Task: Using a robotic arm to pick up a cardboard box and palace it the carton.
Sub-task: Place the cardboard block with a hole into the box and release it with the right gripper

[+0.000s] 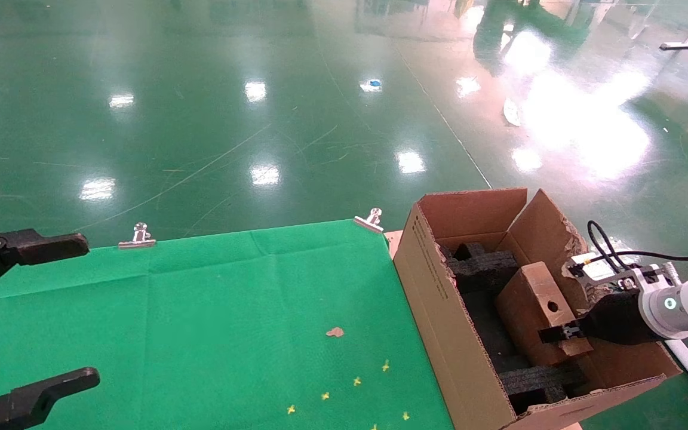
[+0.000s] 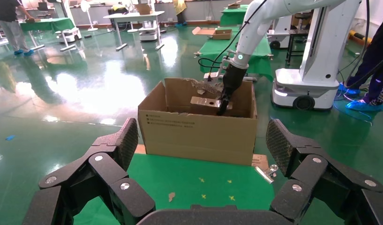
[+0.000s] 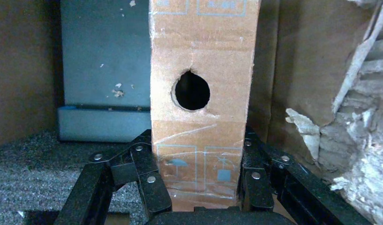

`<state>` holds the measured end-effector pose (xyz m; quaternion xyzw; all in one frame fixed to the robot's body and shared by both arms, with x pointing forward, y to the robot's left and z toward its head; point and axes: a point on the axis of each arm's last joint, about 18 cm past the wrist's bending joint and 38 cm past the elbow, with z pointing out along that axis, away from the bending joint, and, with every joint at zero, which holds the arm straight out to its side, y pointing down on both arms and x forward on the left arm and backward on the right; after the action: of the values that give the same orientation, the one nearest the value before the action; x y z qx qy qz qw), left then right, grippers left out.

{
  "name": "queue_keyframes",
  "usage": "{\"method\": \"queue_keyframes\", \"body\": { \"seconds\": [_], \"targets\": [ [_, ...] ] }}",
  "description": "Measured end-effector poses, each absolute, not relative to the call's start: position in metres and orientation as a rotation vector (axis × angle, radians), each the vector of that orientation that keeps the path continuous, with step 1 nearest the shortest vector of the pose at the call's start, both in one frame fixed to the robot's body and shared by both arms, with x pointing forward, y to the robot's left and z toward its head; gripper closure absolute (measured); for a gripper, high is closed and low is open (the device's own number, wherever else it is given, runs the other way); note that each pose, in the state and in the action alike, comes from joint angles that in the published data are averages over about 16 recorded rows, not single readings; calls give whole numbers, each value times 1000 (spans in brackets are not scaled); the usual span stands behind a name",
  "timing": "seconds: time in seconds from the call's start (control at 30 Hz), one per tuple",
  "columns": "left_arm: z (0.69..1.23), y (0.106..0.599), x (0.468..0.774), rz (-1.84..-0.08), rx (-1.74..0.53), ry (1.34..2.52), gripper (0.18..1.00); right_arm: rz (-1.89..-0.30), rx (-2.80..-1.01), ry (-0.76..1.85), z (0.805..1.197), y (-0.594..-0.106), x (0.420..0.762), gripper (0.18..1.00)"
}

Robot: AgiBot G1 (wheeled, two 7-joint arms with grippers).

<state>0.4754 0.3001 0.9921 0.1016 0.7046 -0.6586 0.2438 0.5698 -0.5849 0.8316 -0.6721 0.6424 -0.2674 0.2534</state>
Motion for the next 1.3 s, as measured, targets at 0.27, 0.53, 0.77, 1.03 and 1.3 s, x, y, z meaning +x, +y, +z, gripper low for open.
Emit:
{"method": "queue_keyframes", "body": {
  "seconds": [0.27, 0.53, 0.77, 1.03, 1.3],
  "targets": [
    [992, 300, 475, -1799, 278, 1925, 185, -722, -1842, 1726, 829, -588, 569, 849],
    [992, 300, 475, -1799, 278, 1925, 184, -728, -1859, 1720, 834, -591, 568, 802],
    [992, 300, 475, -1799, 278, 1925, 184, -743, -1873, 1711, 842, -594, 568, 715],
    [992, 300, 475, -1799, 278, 1925, 184, -776, -1889, 1663, 863, -593, 570, 563],
    [992, 300, 475, -1799, 278, 1925, 184, -873, -1876, 1518, 921, -587, 572, 392]
  ]
}}
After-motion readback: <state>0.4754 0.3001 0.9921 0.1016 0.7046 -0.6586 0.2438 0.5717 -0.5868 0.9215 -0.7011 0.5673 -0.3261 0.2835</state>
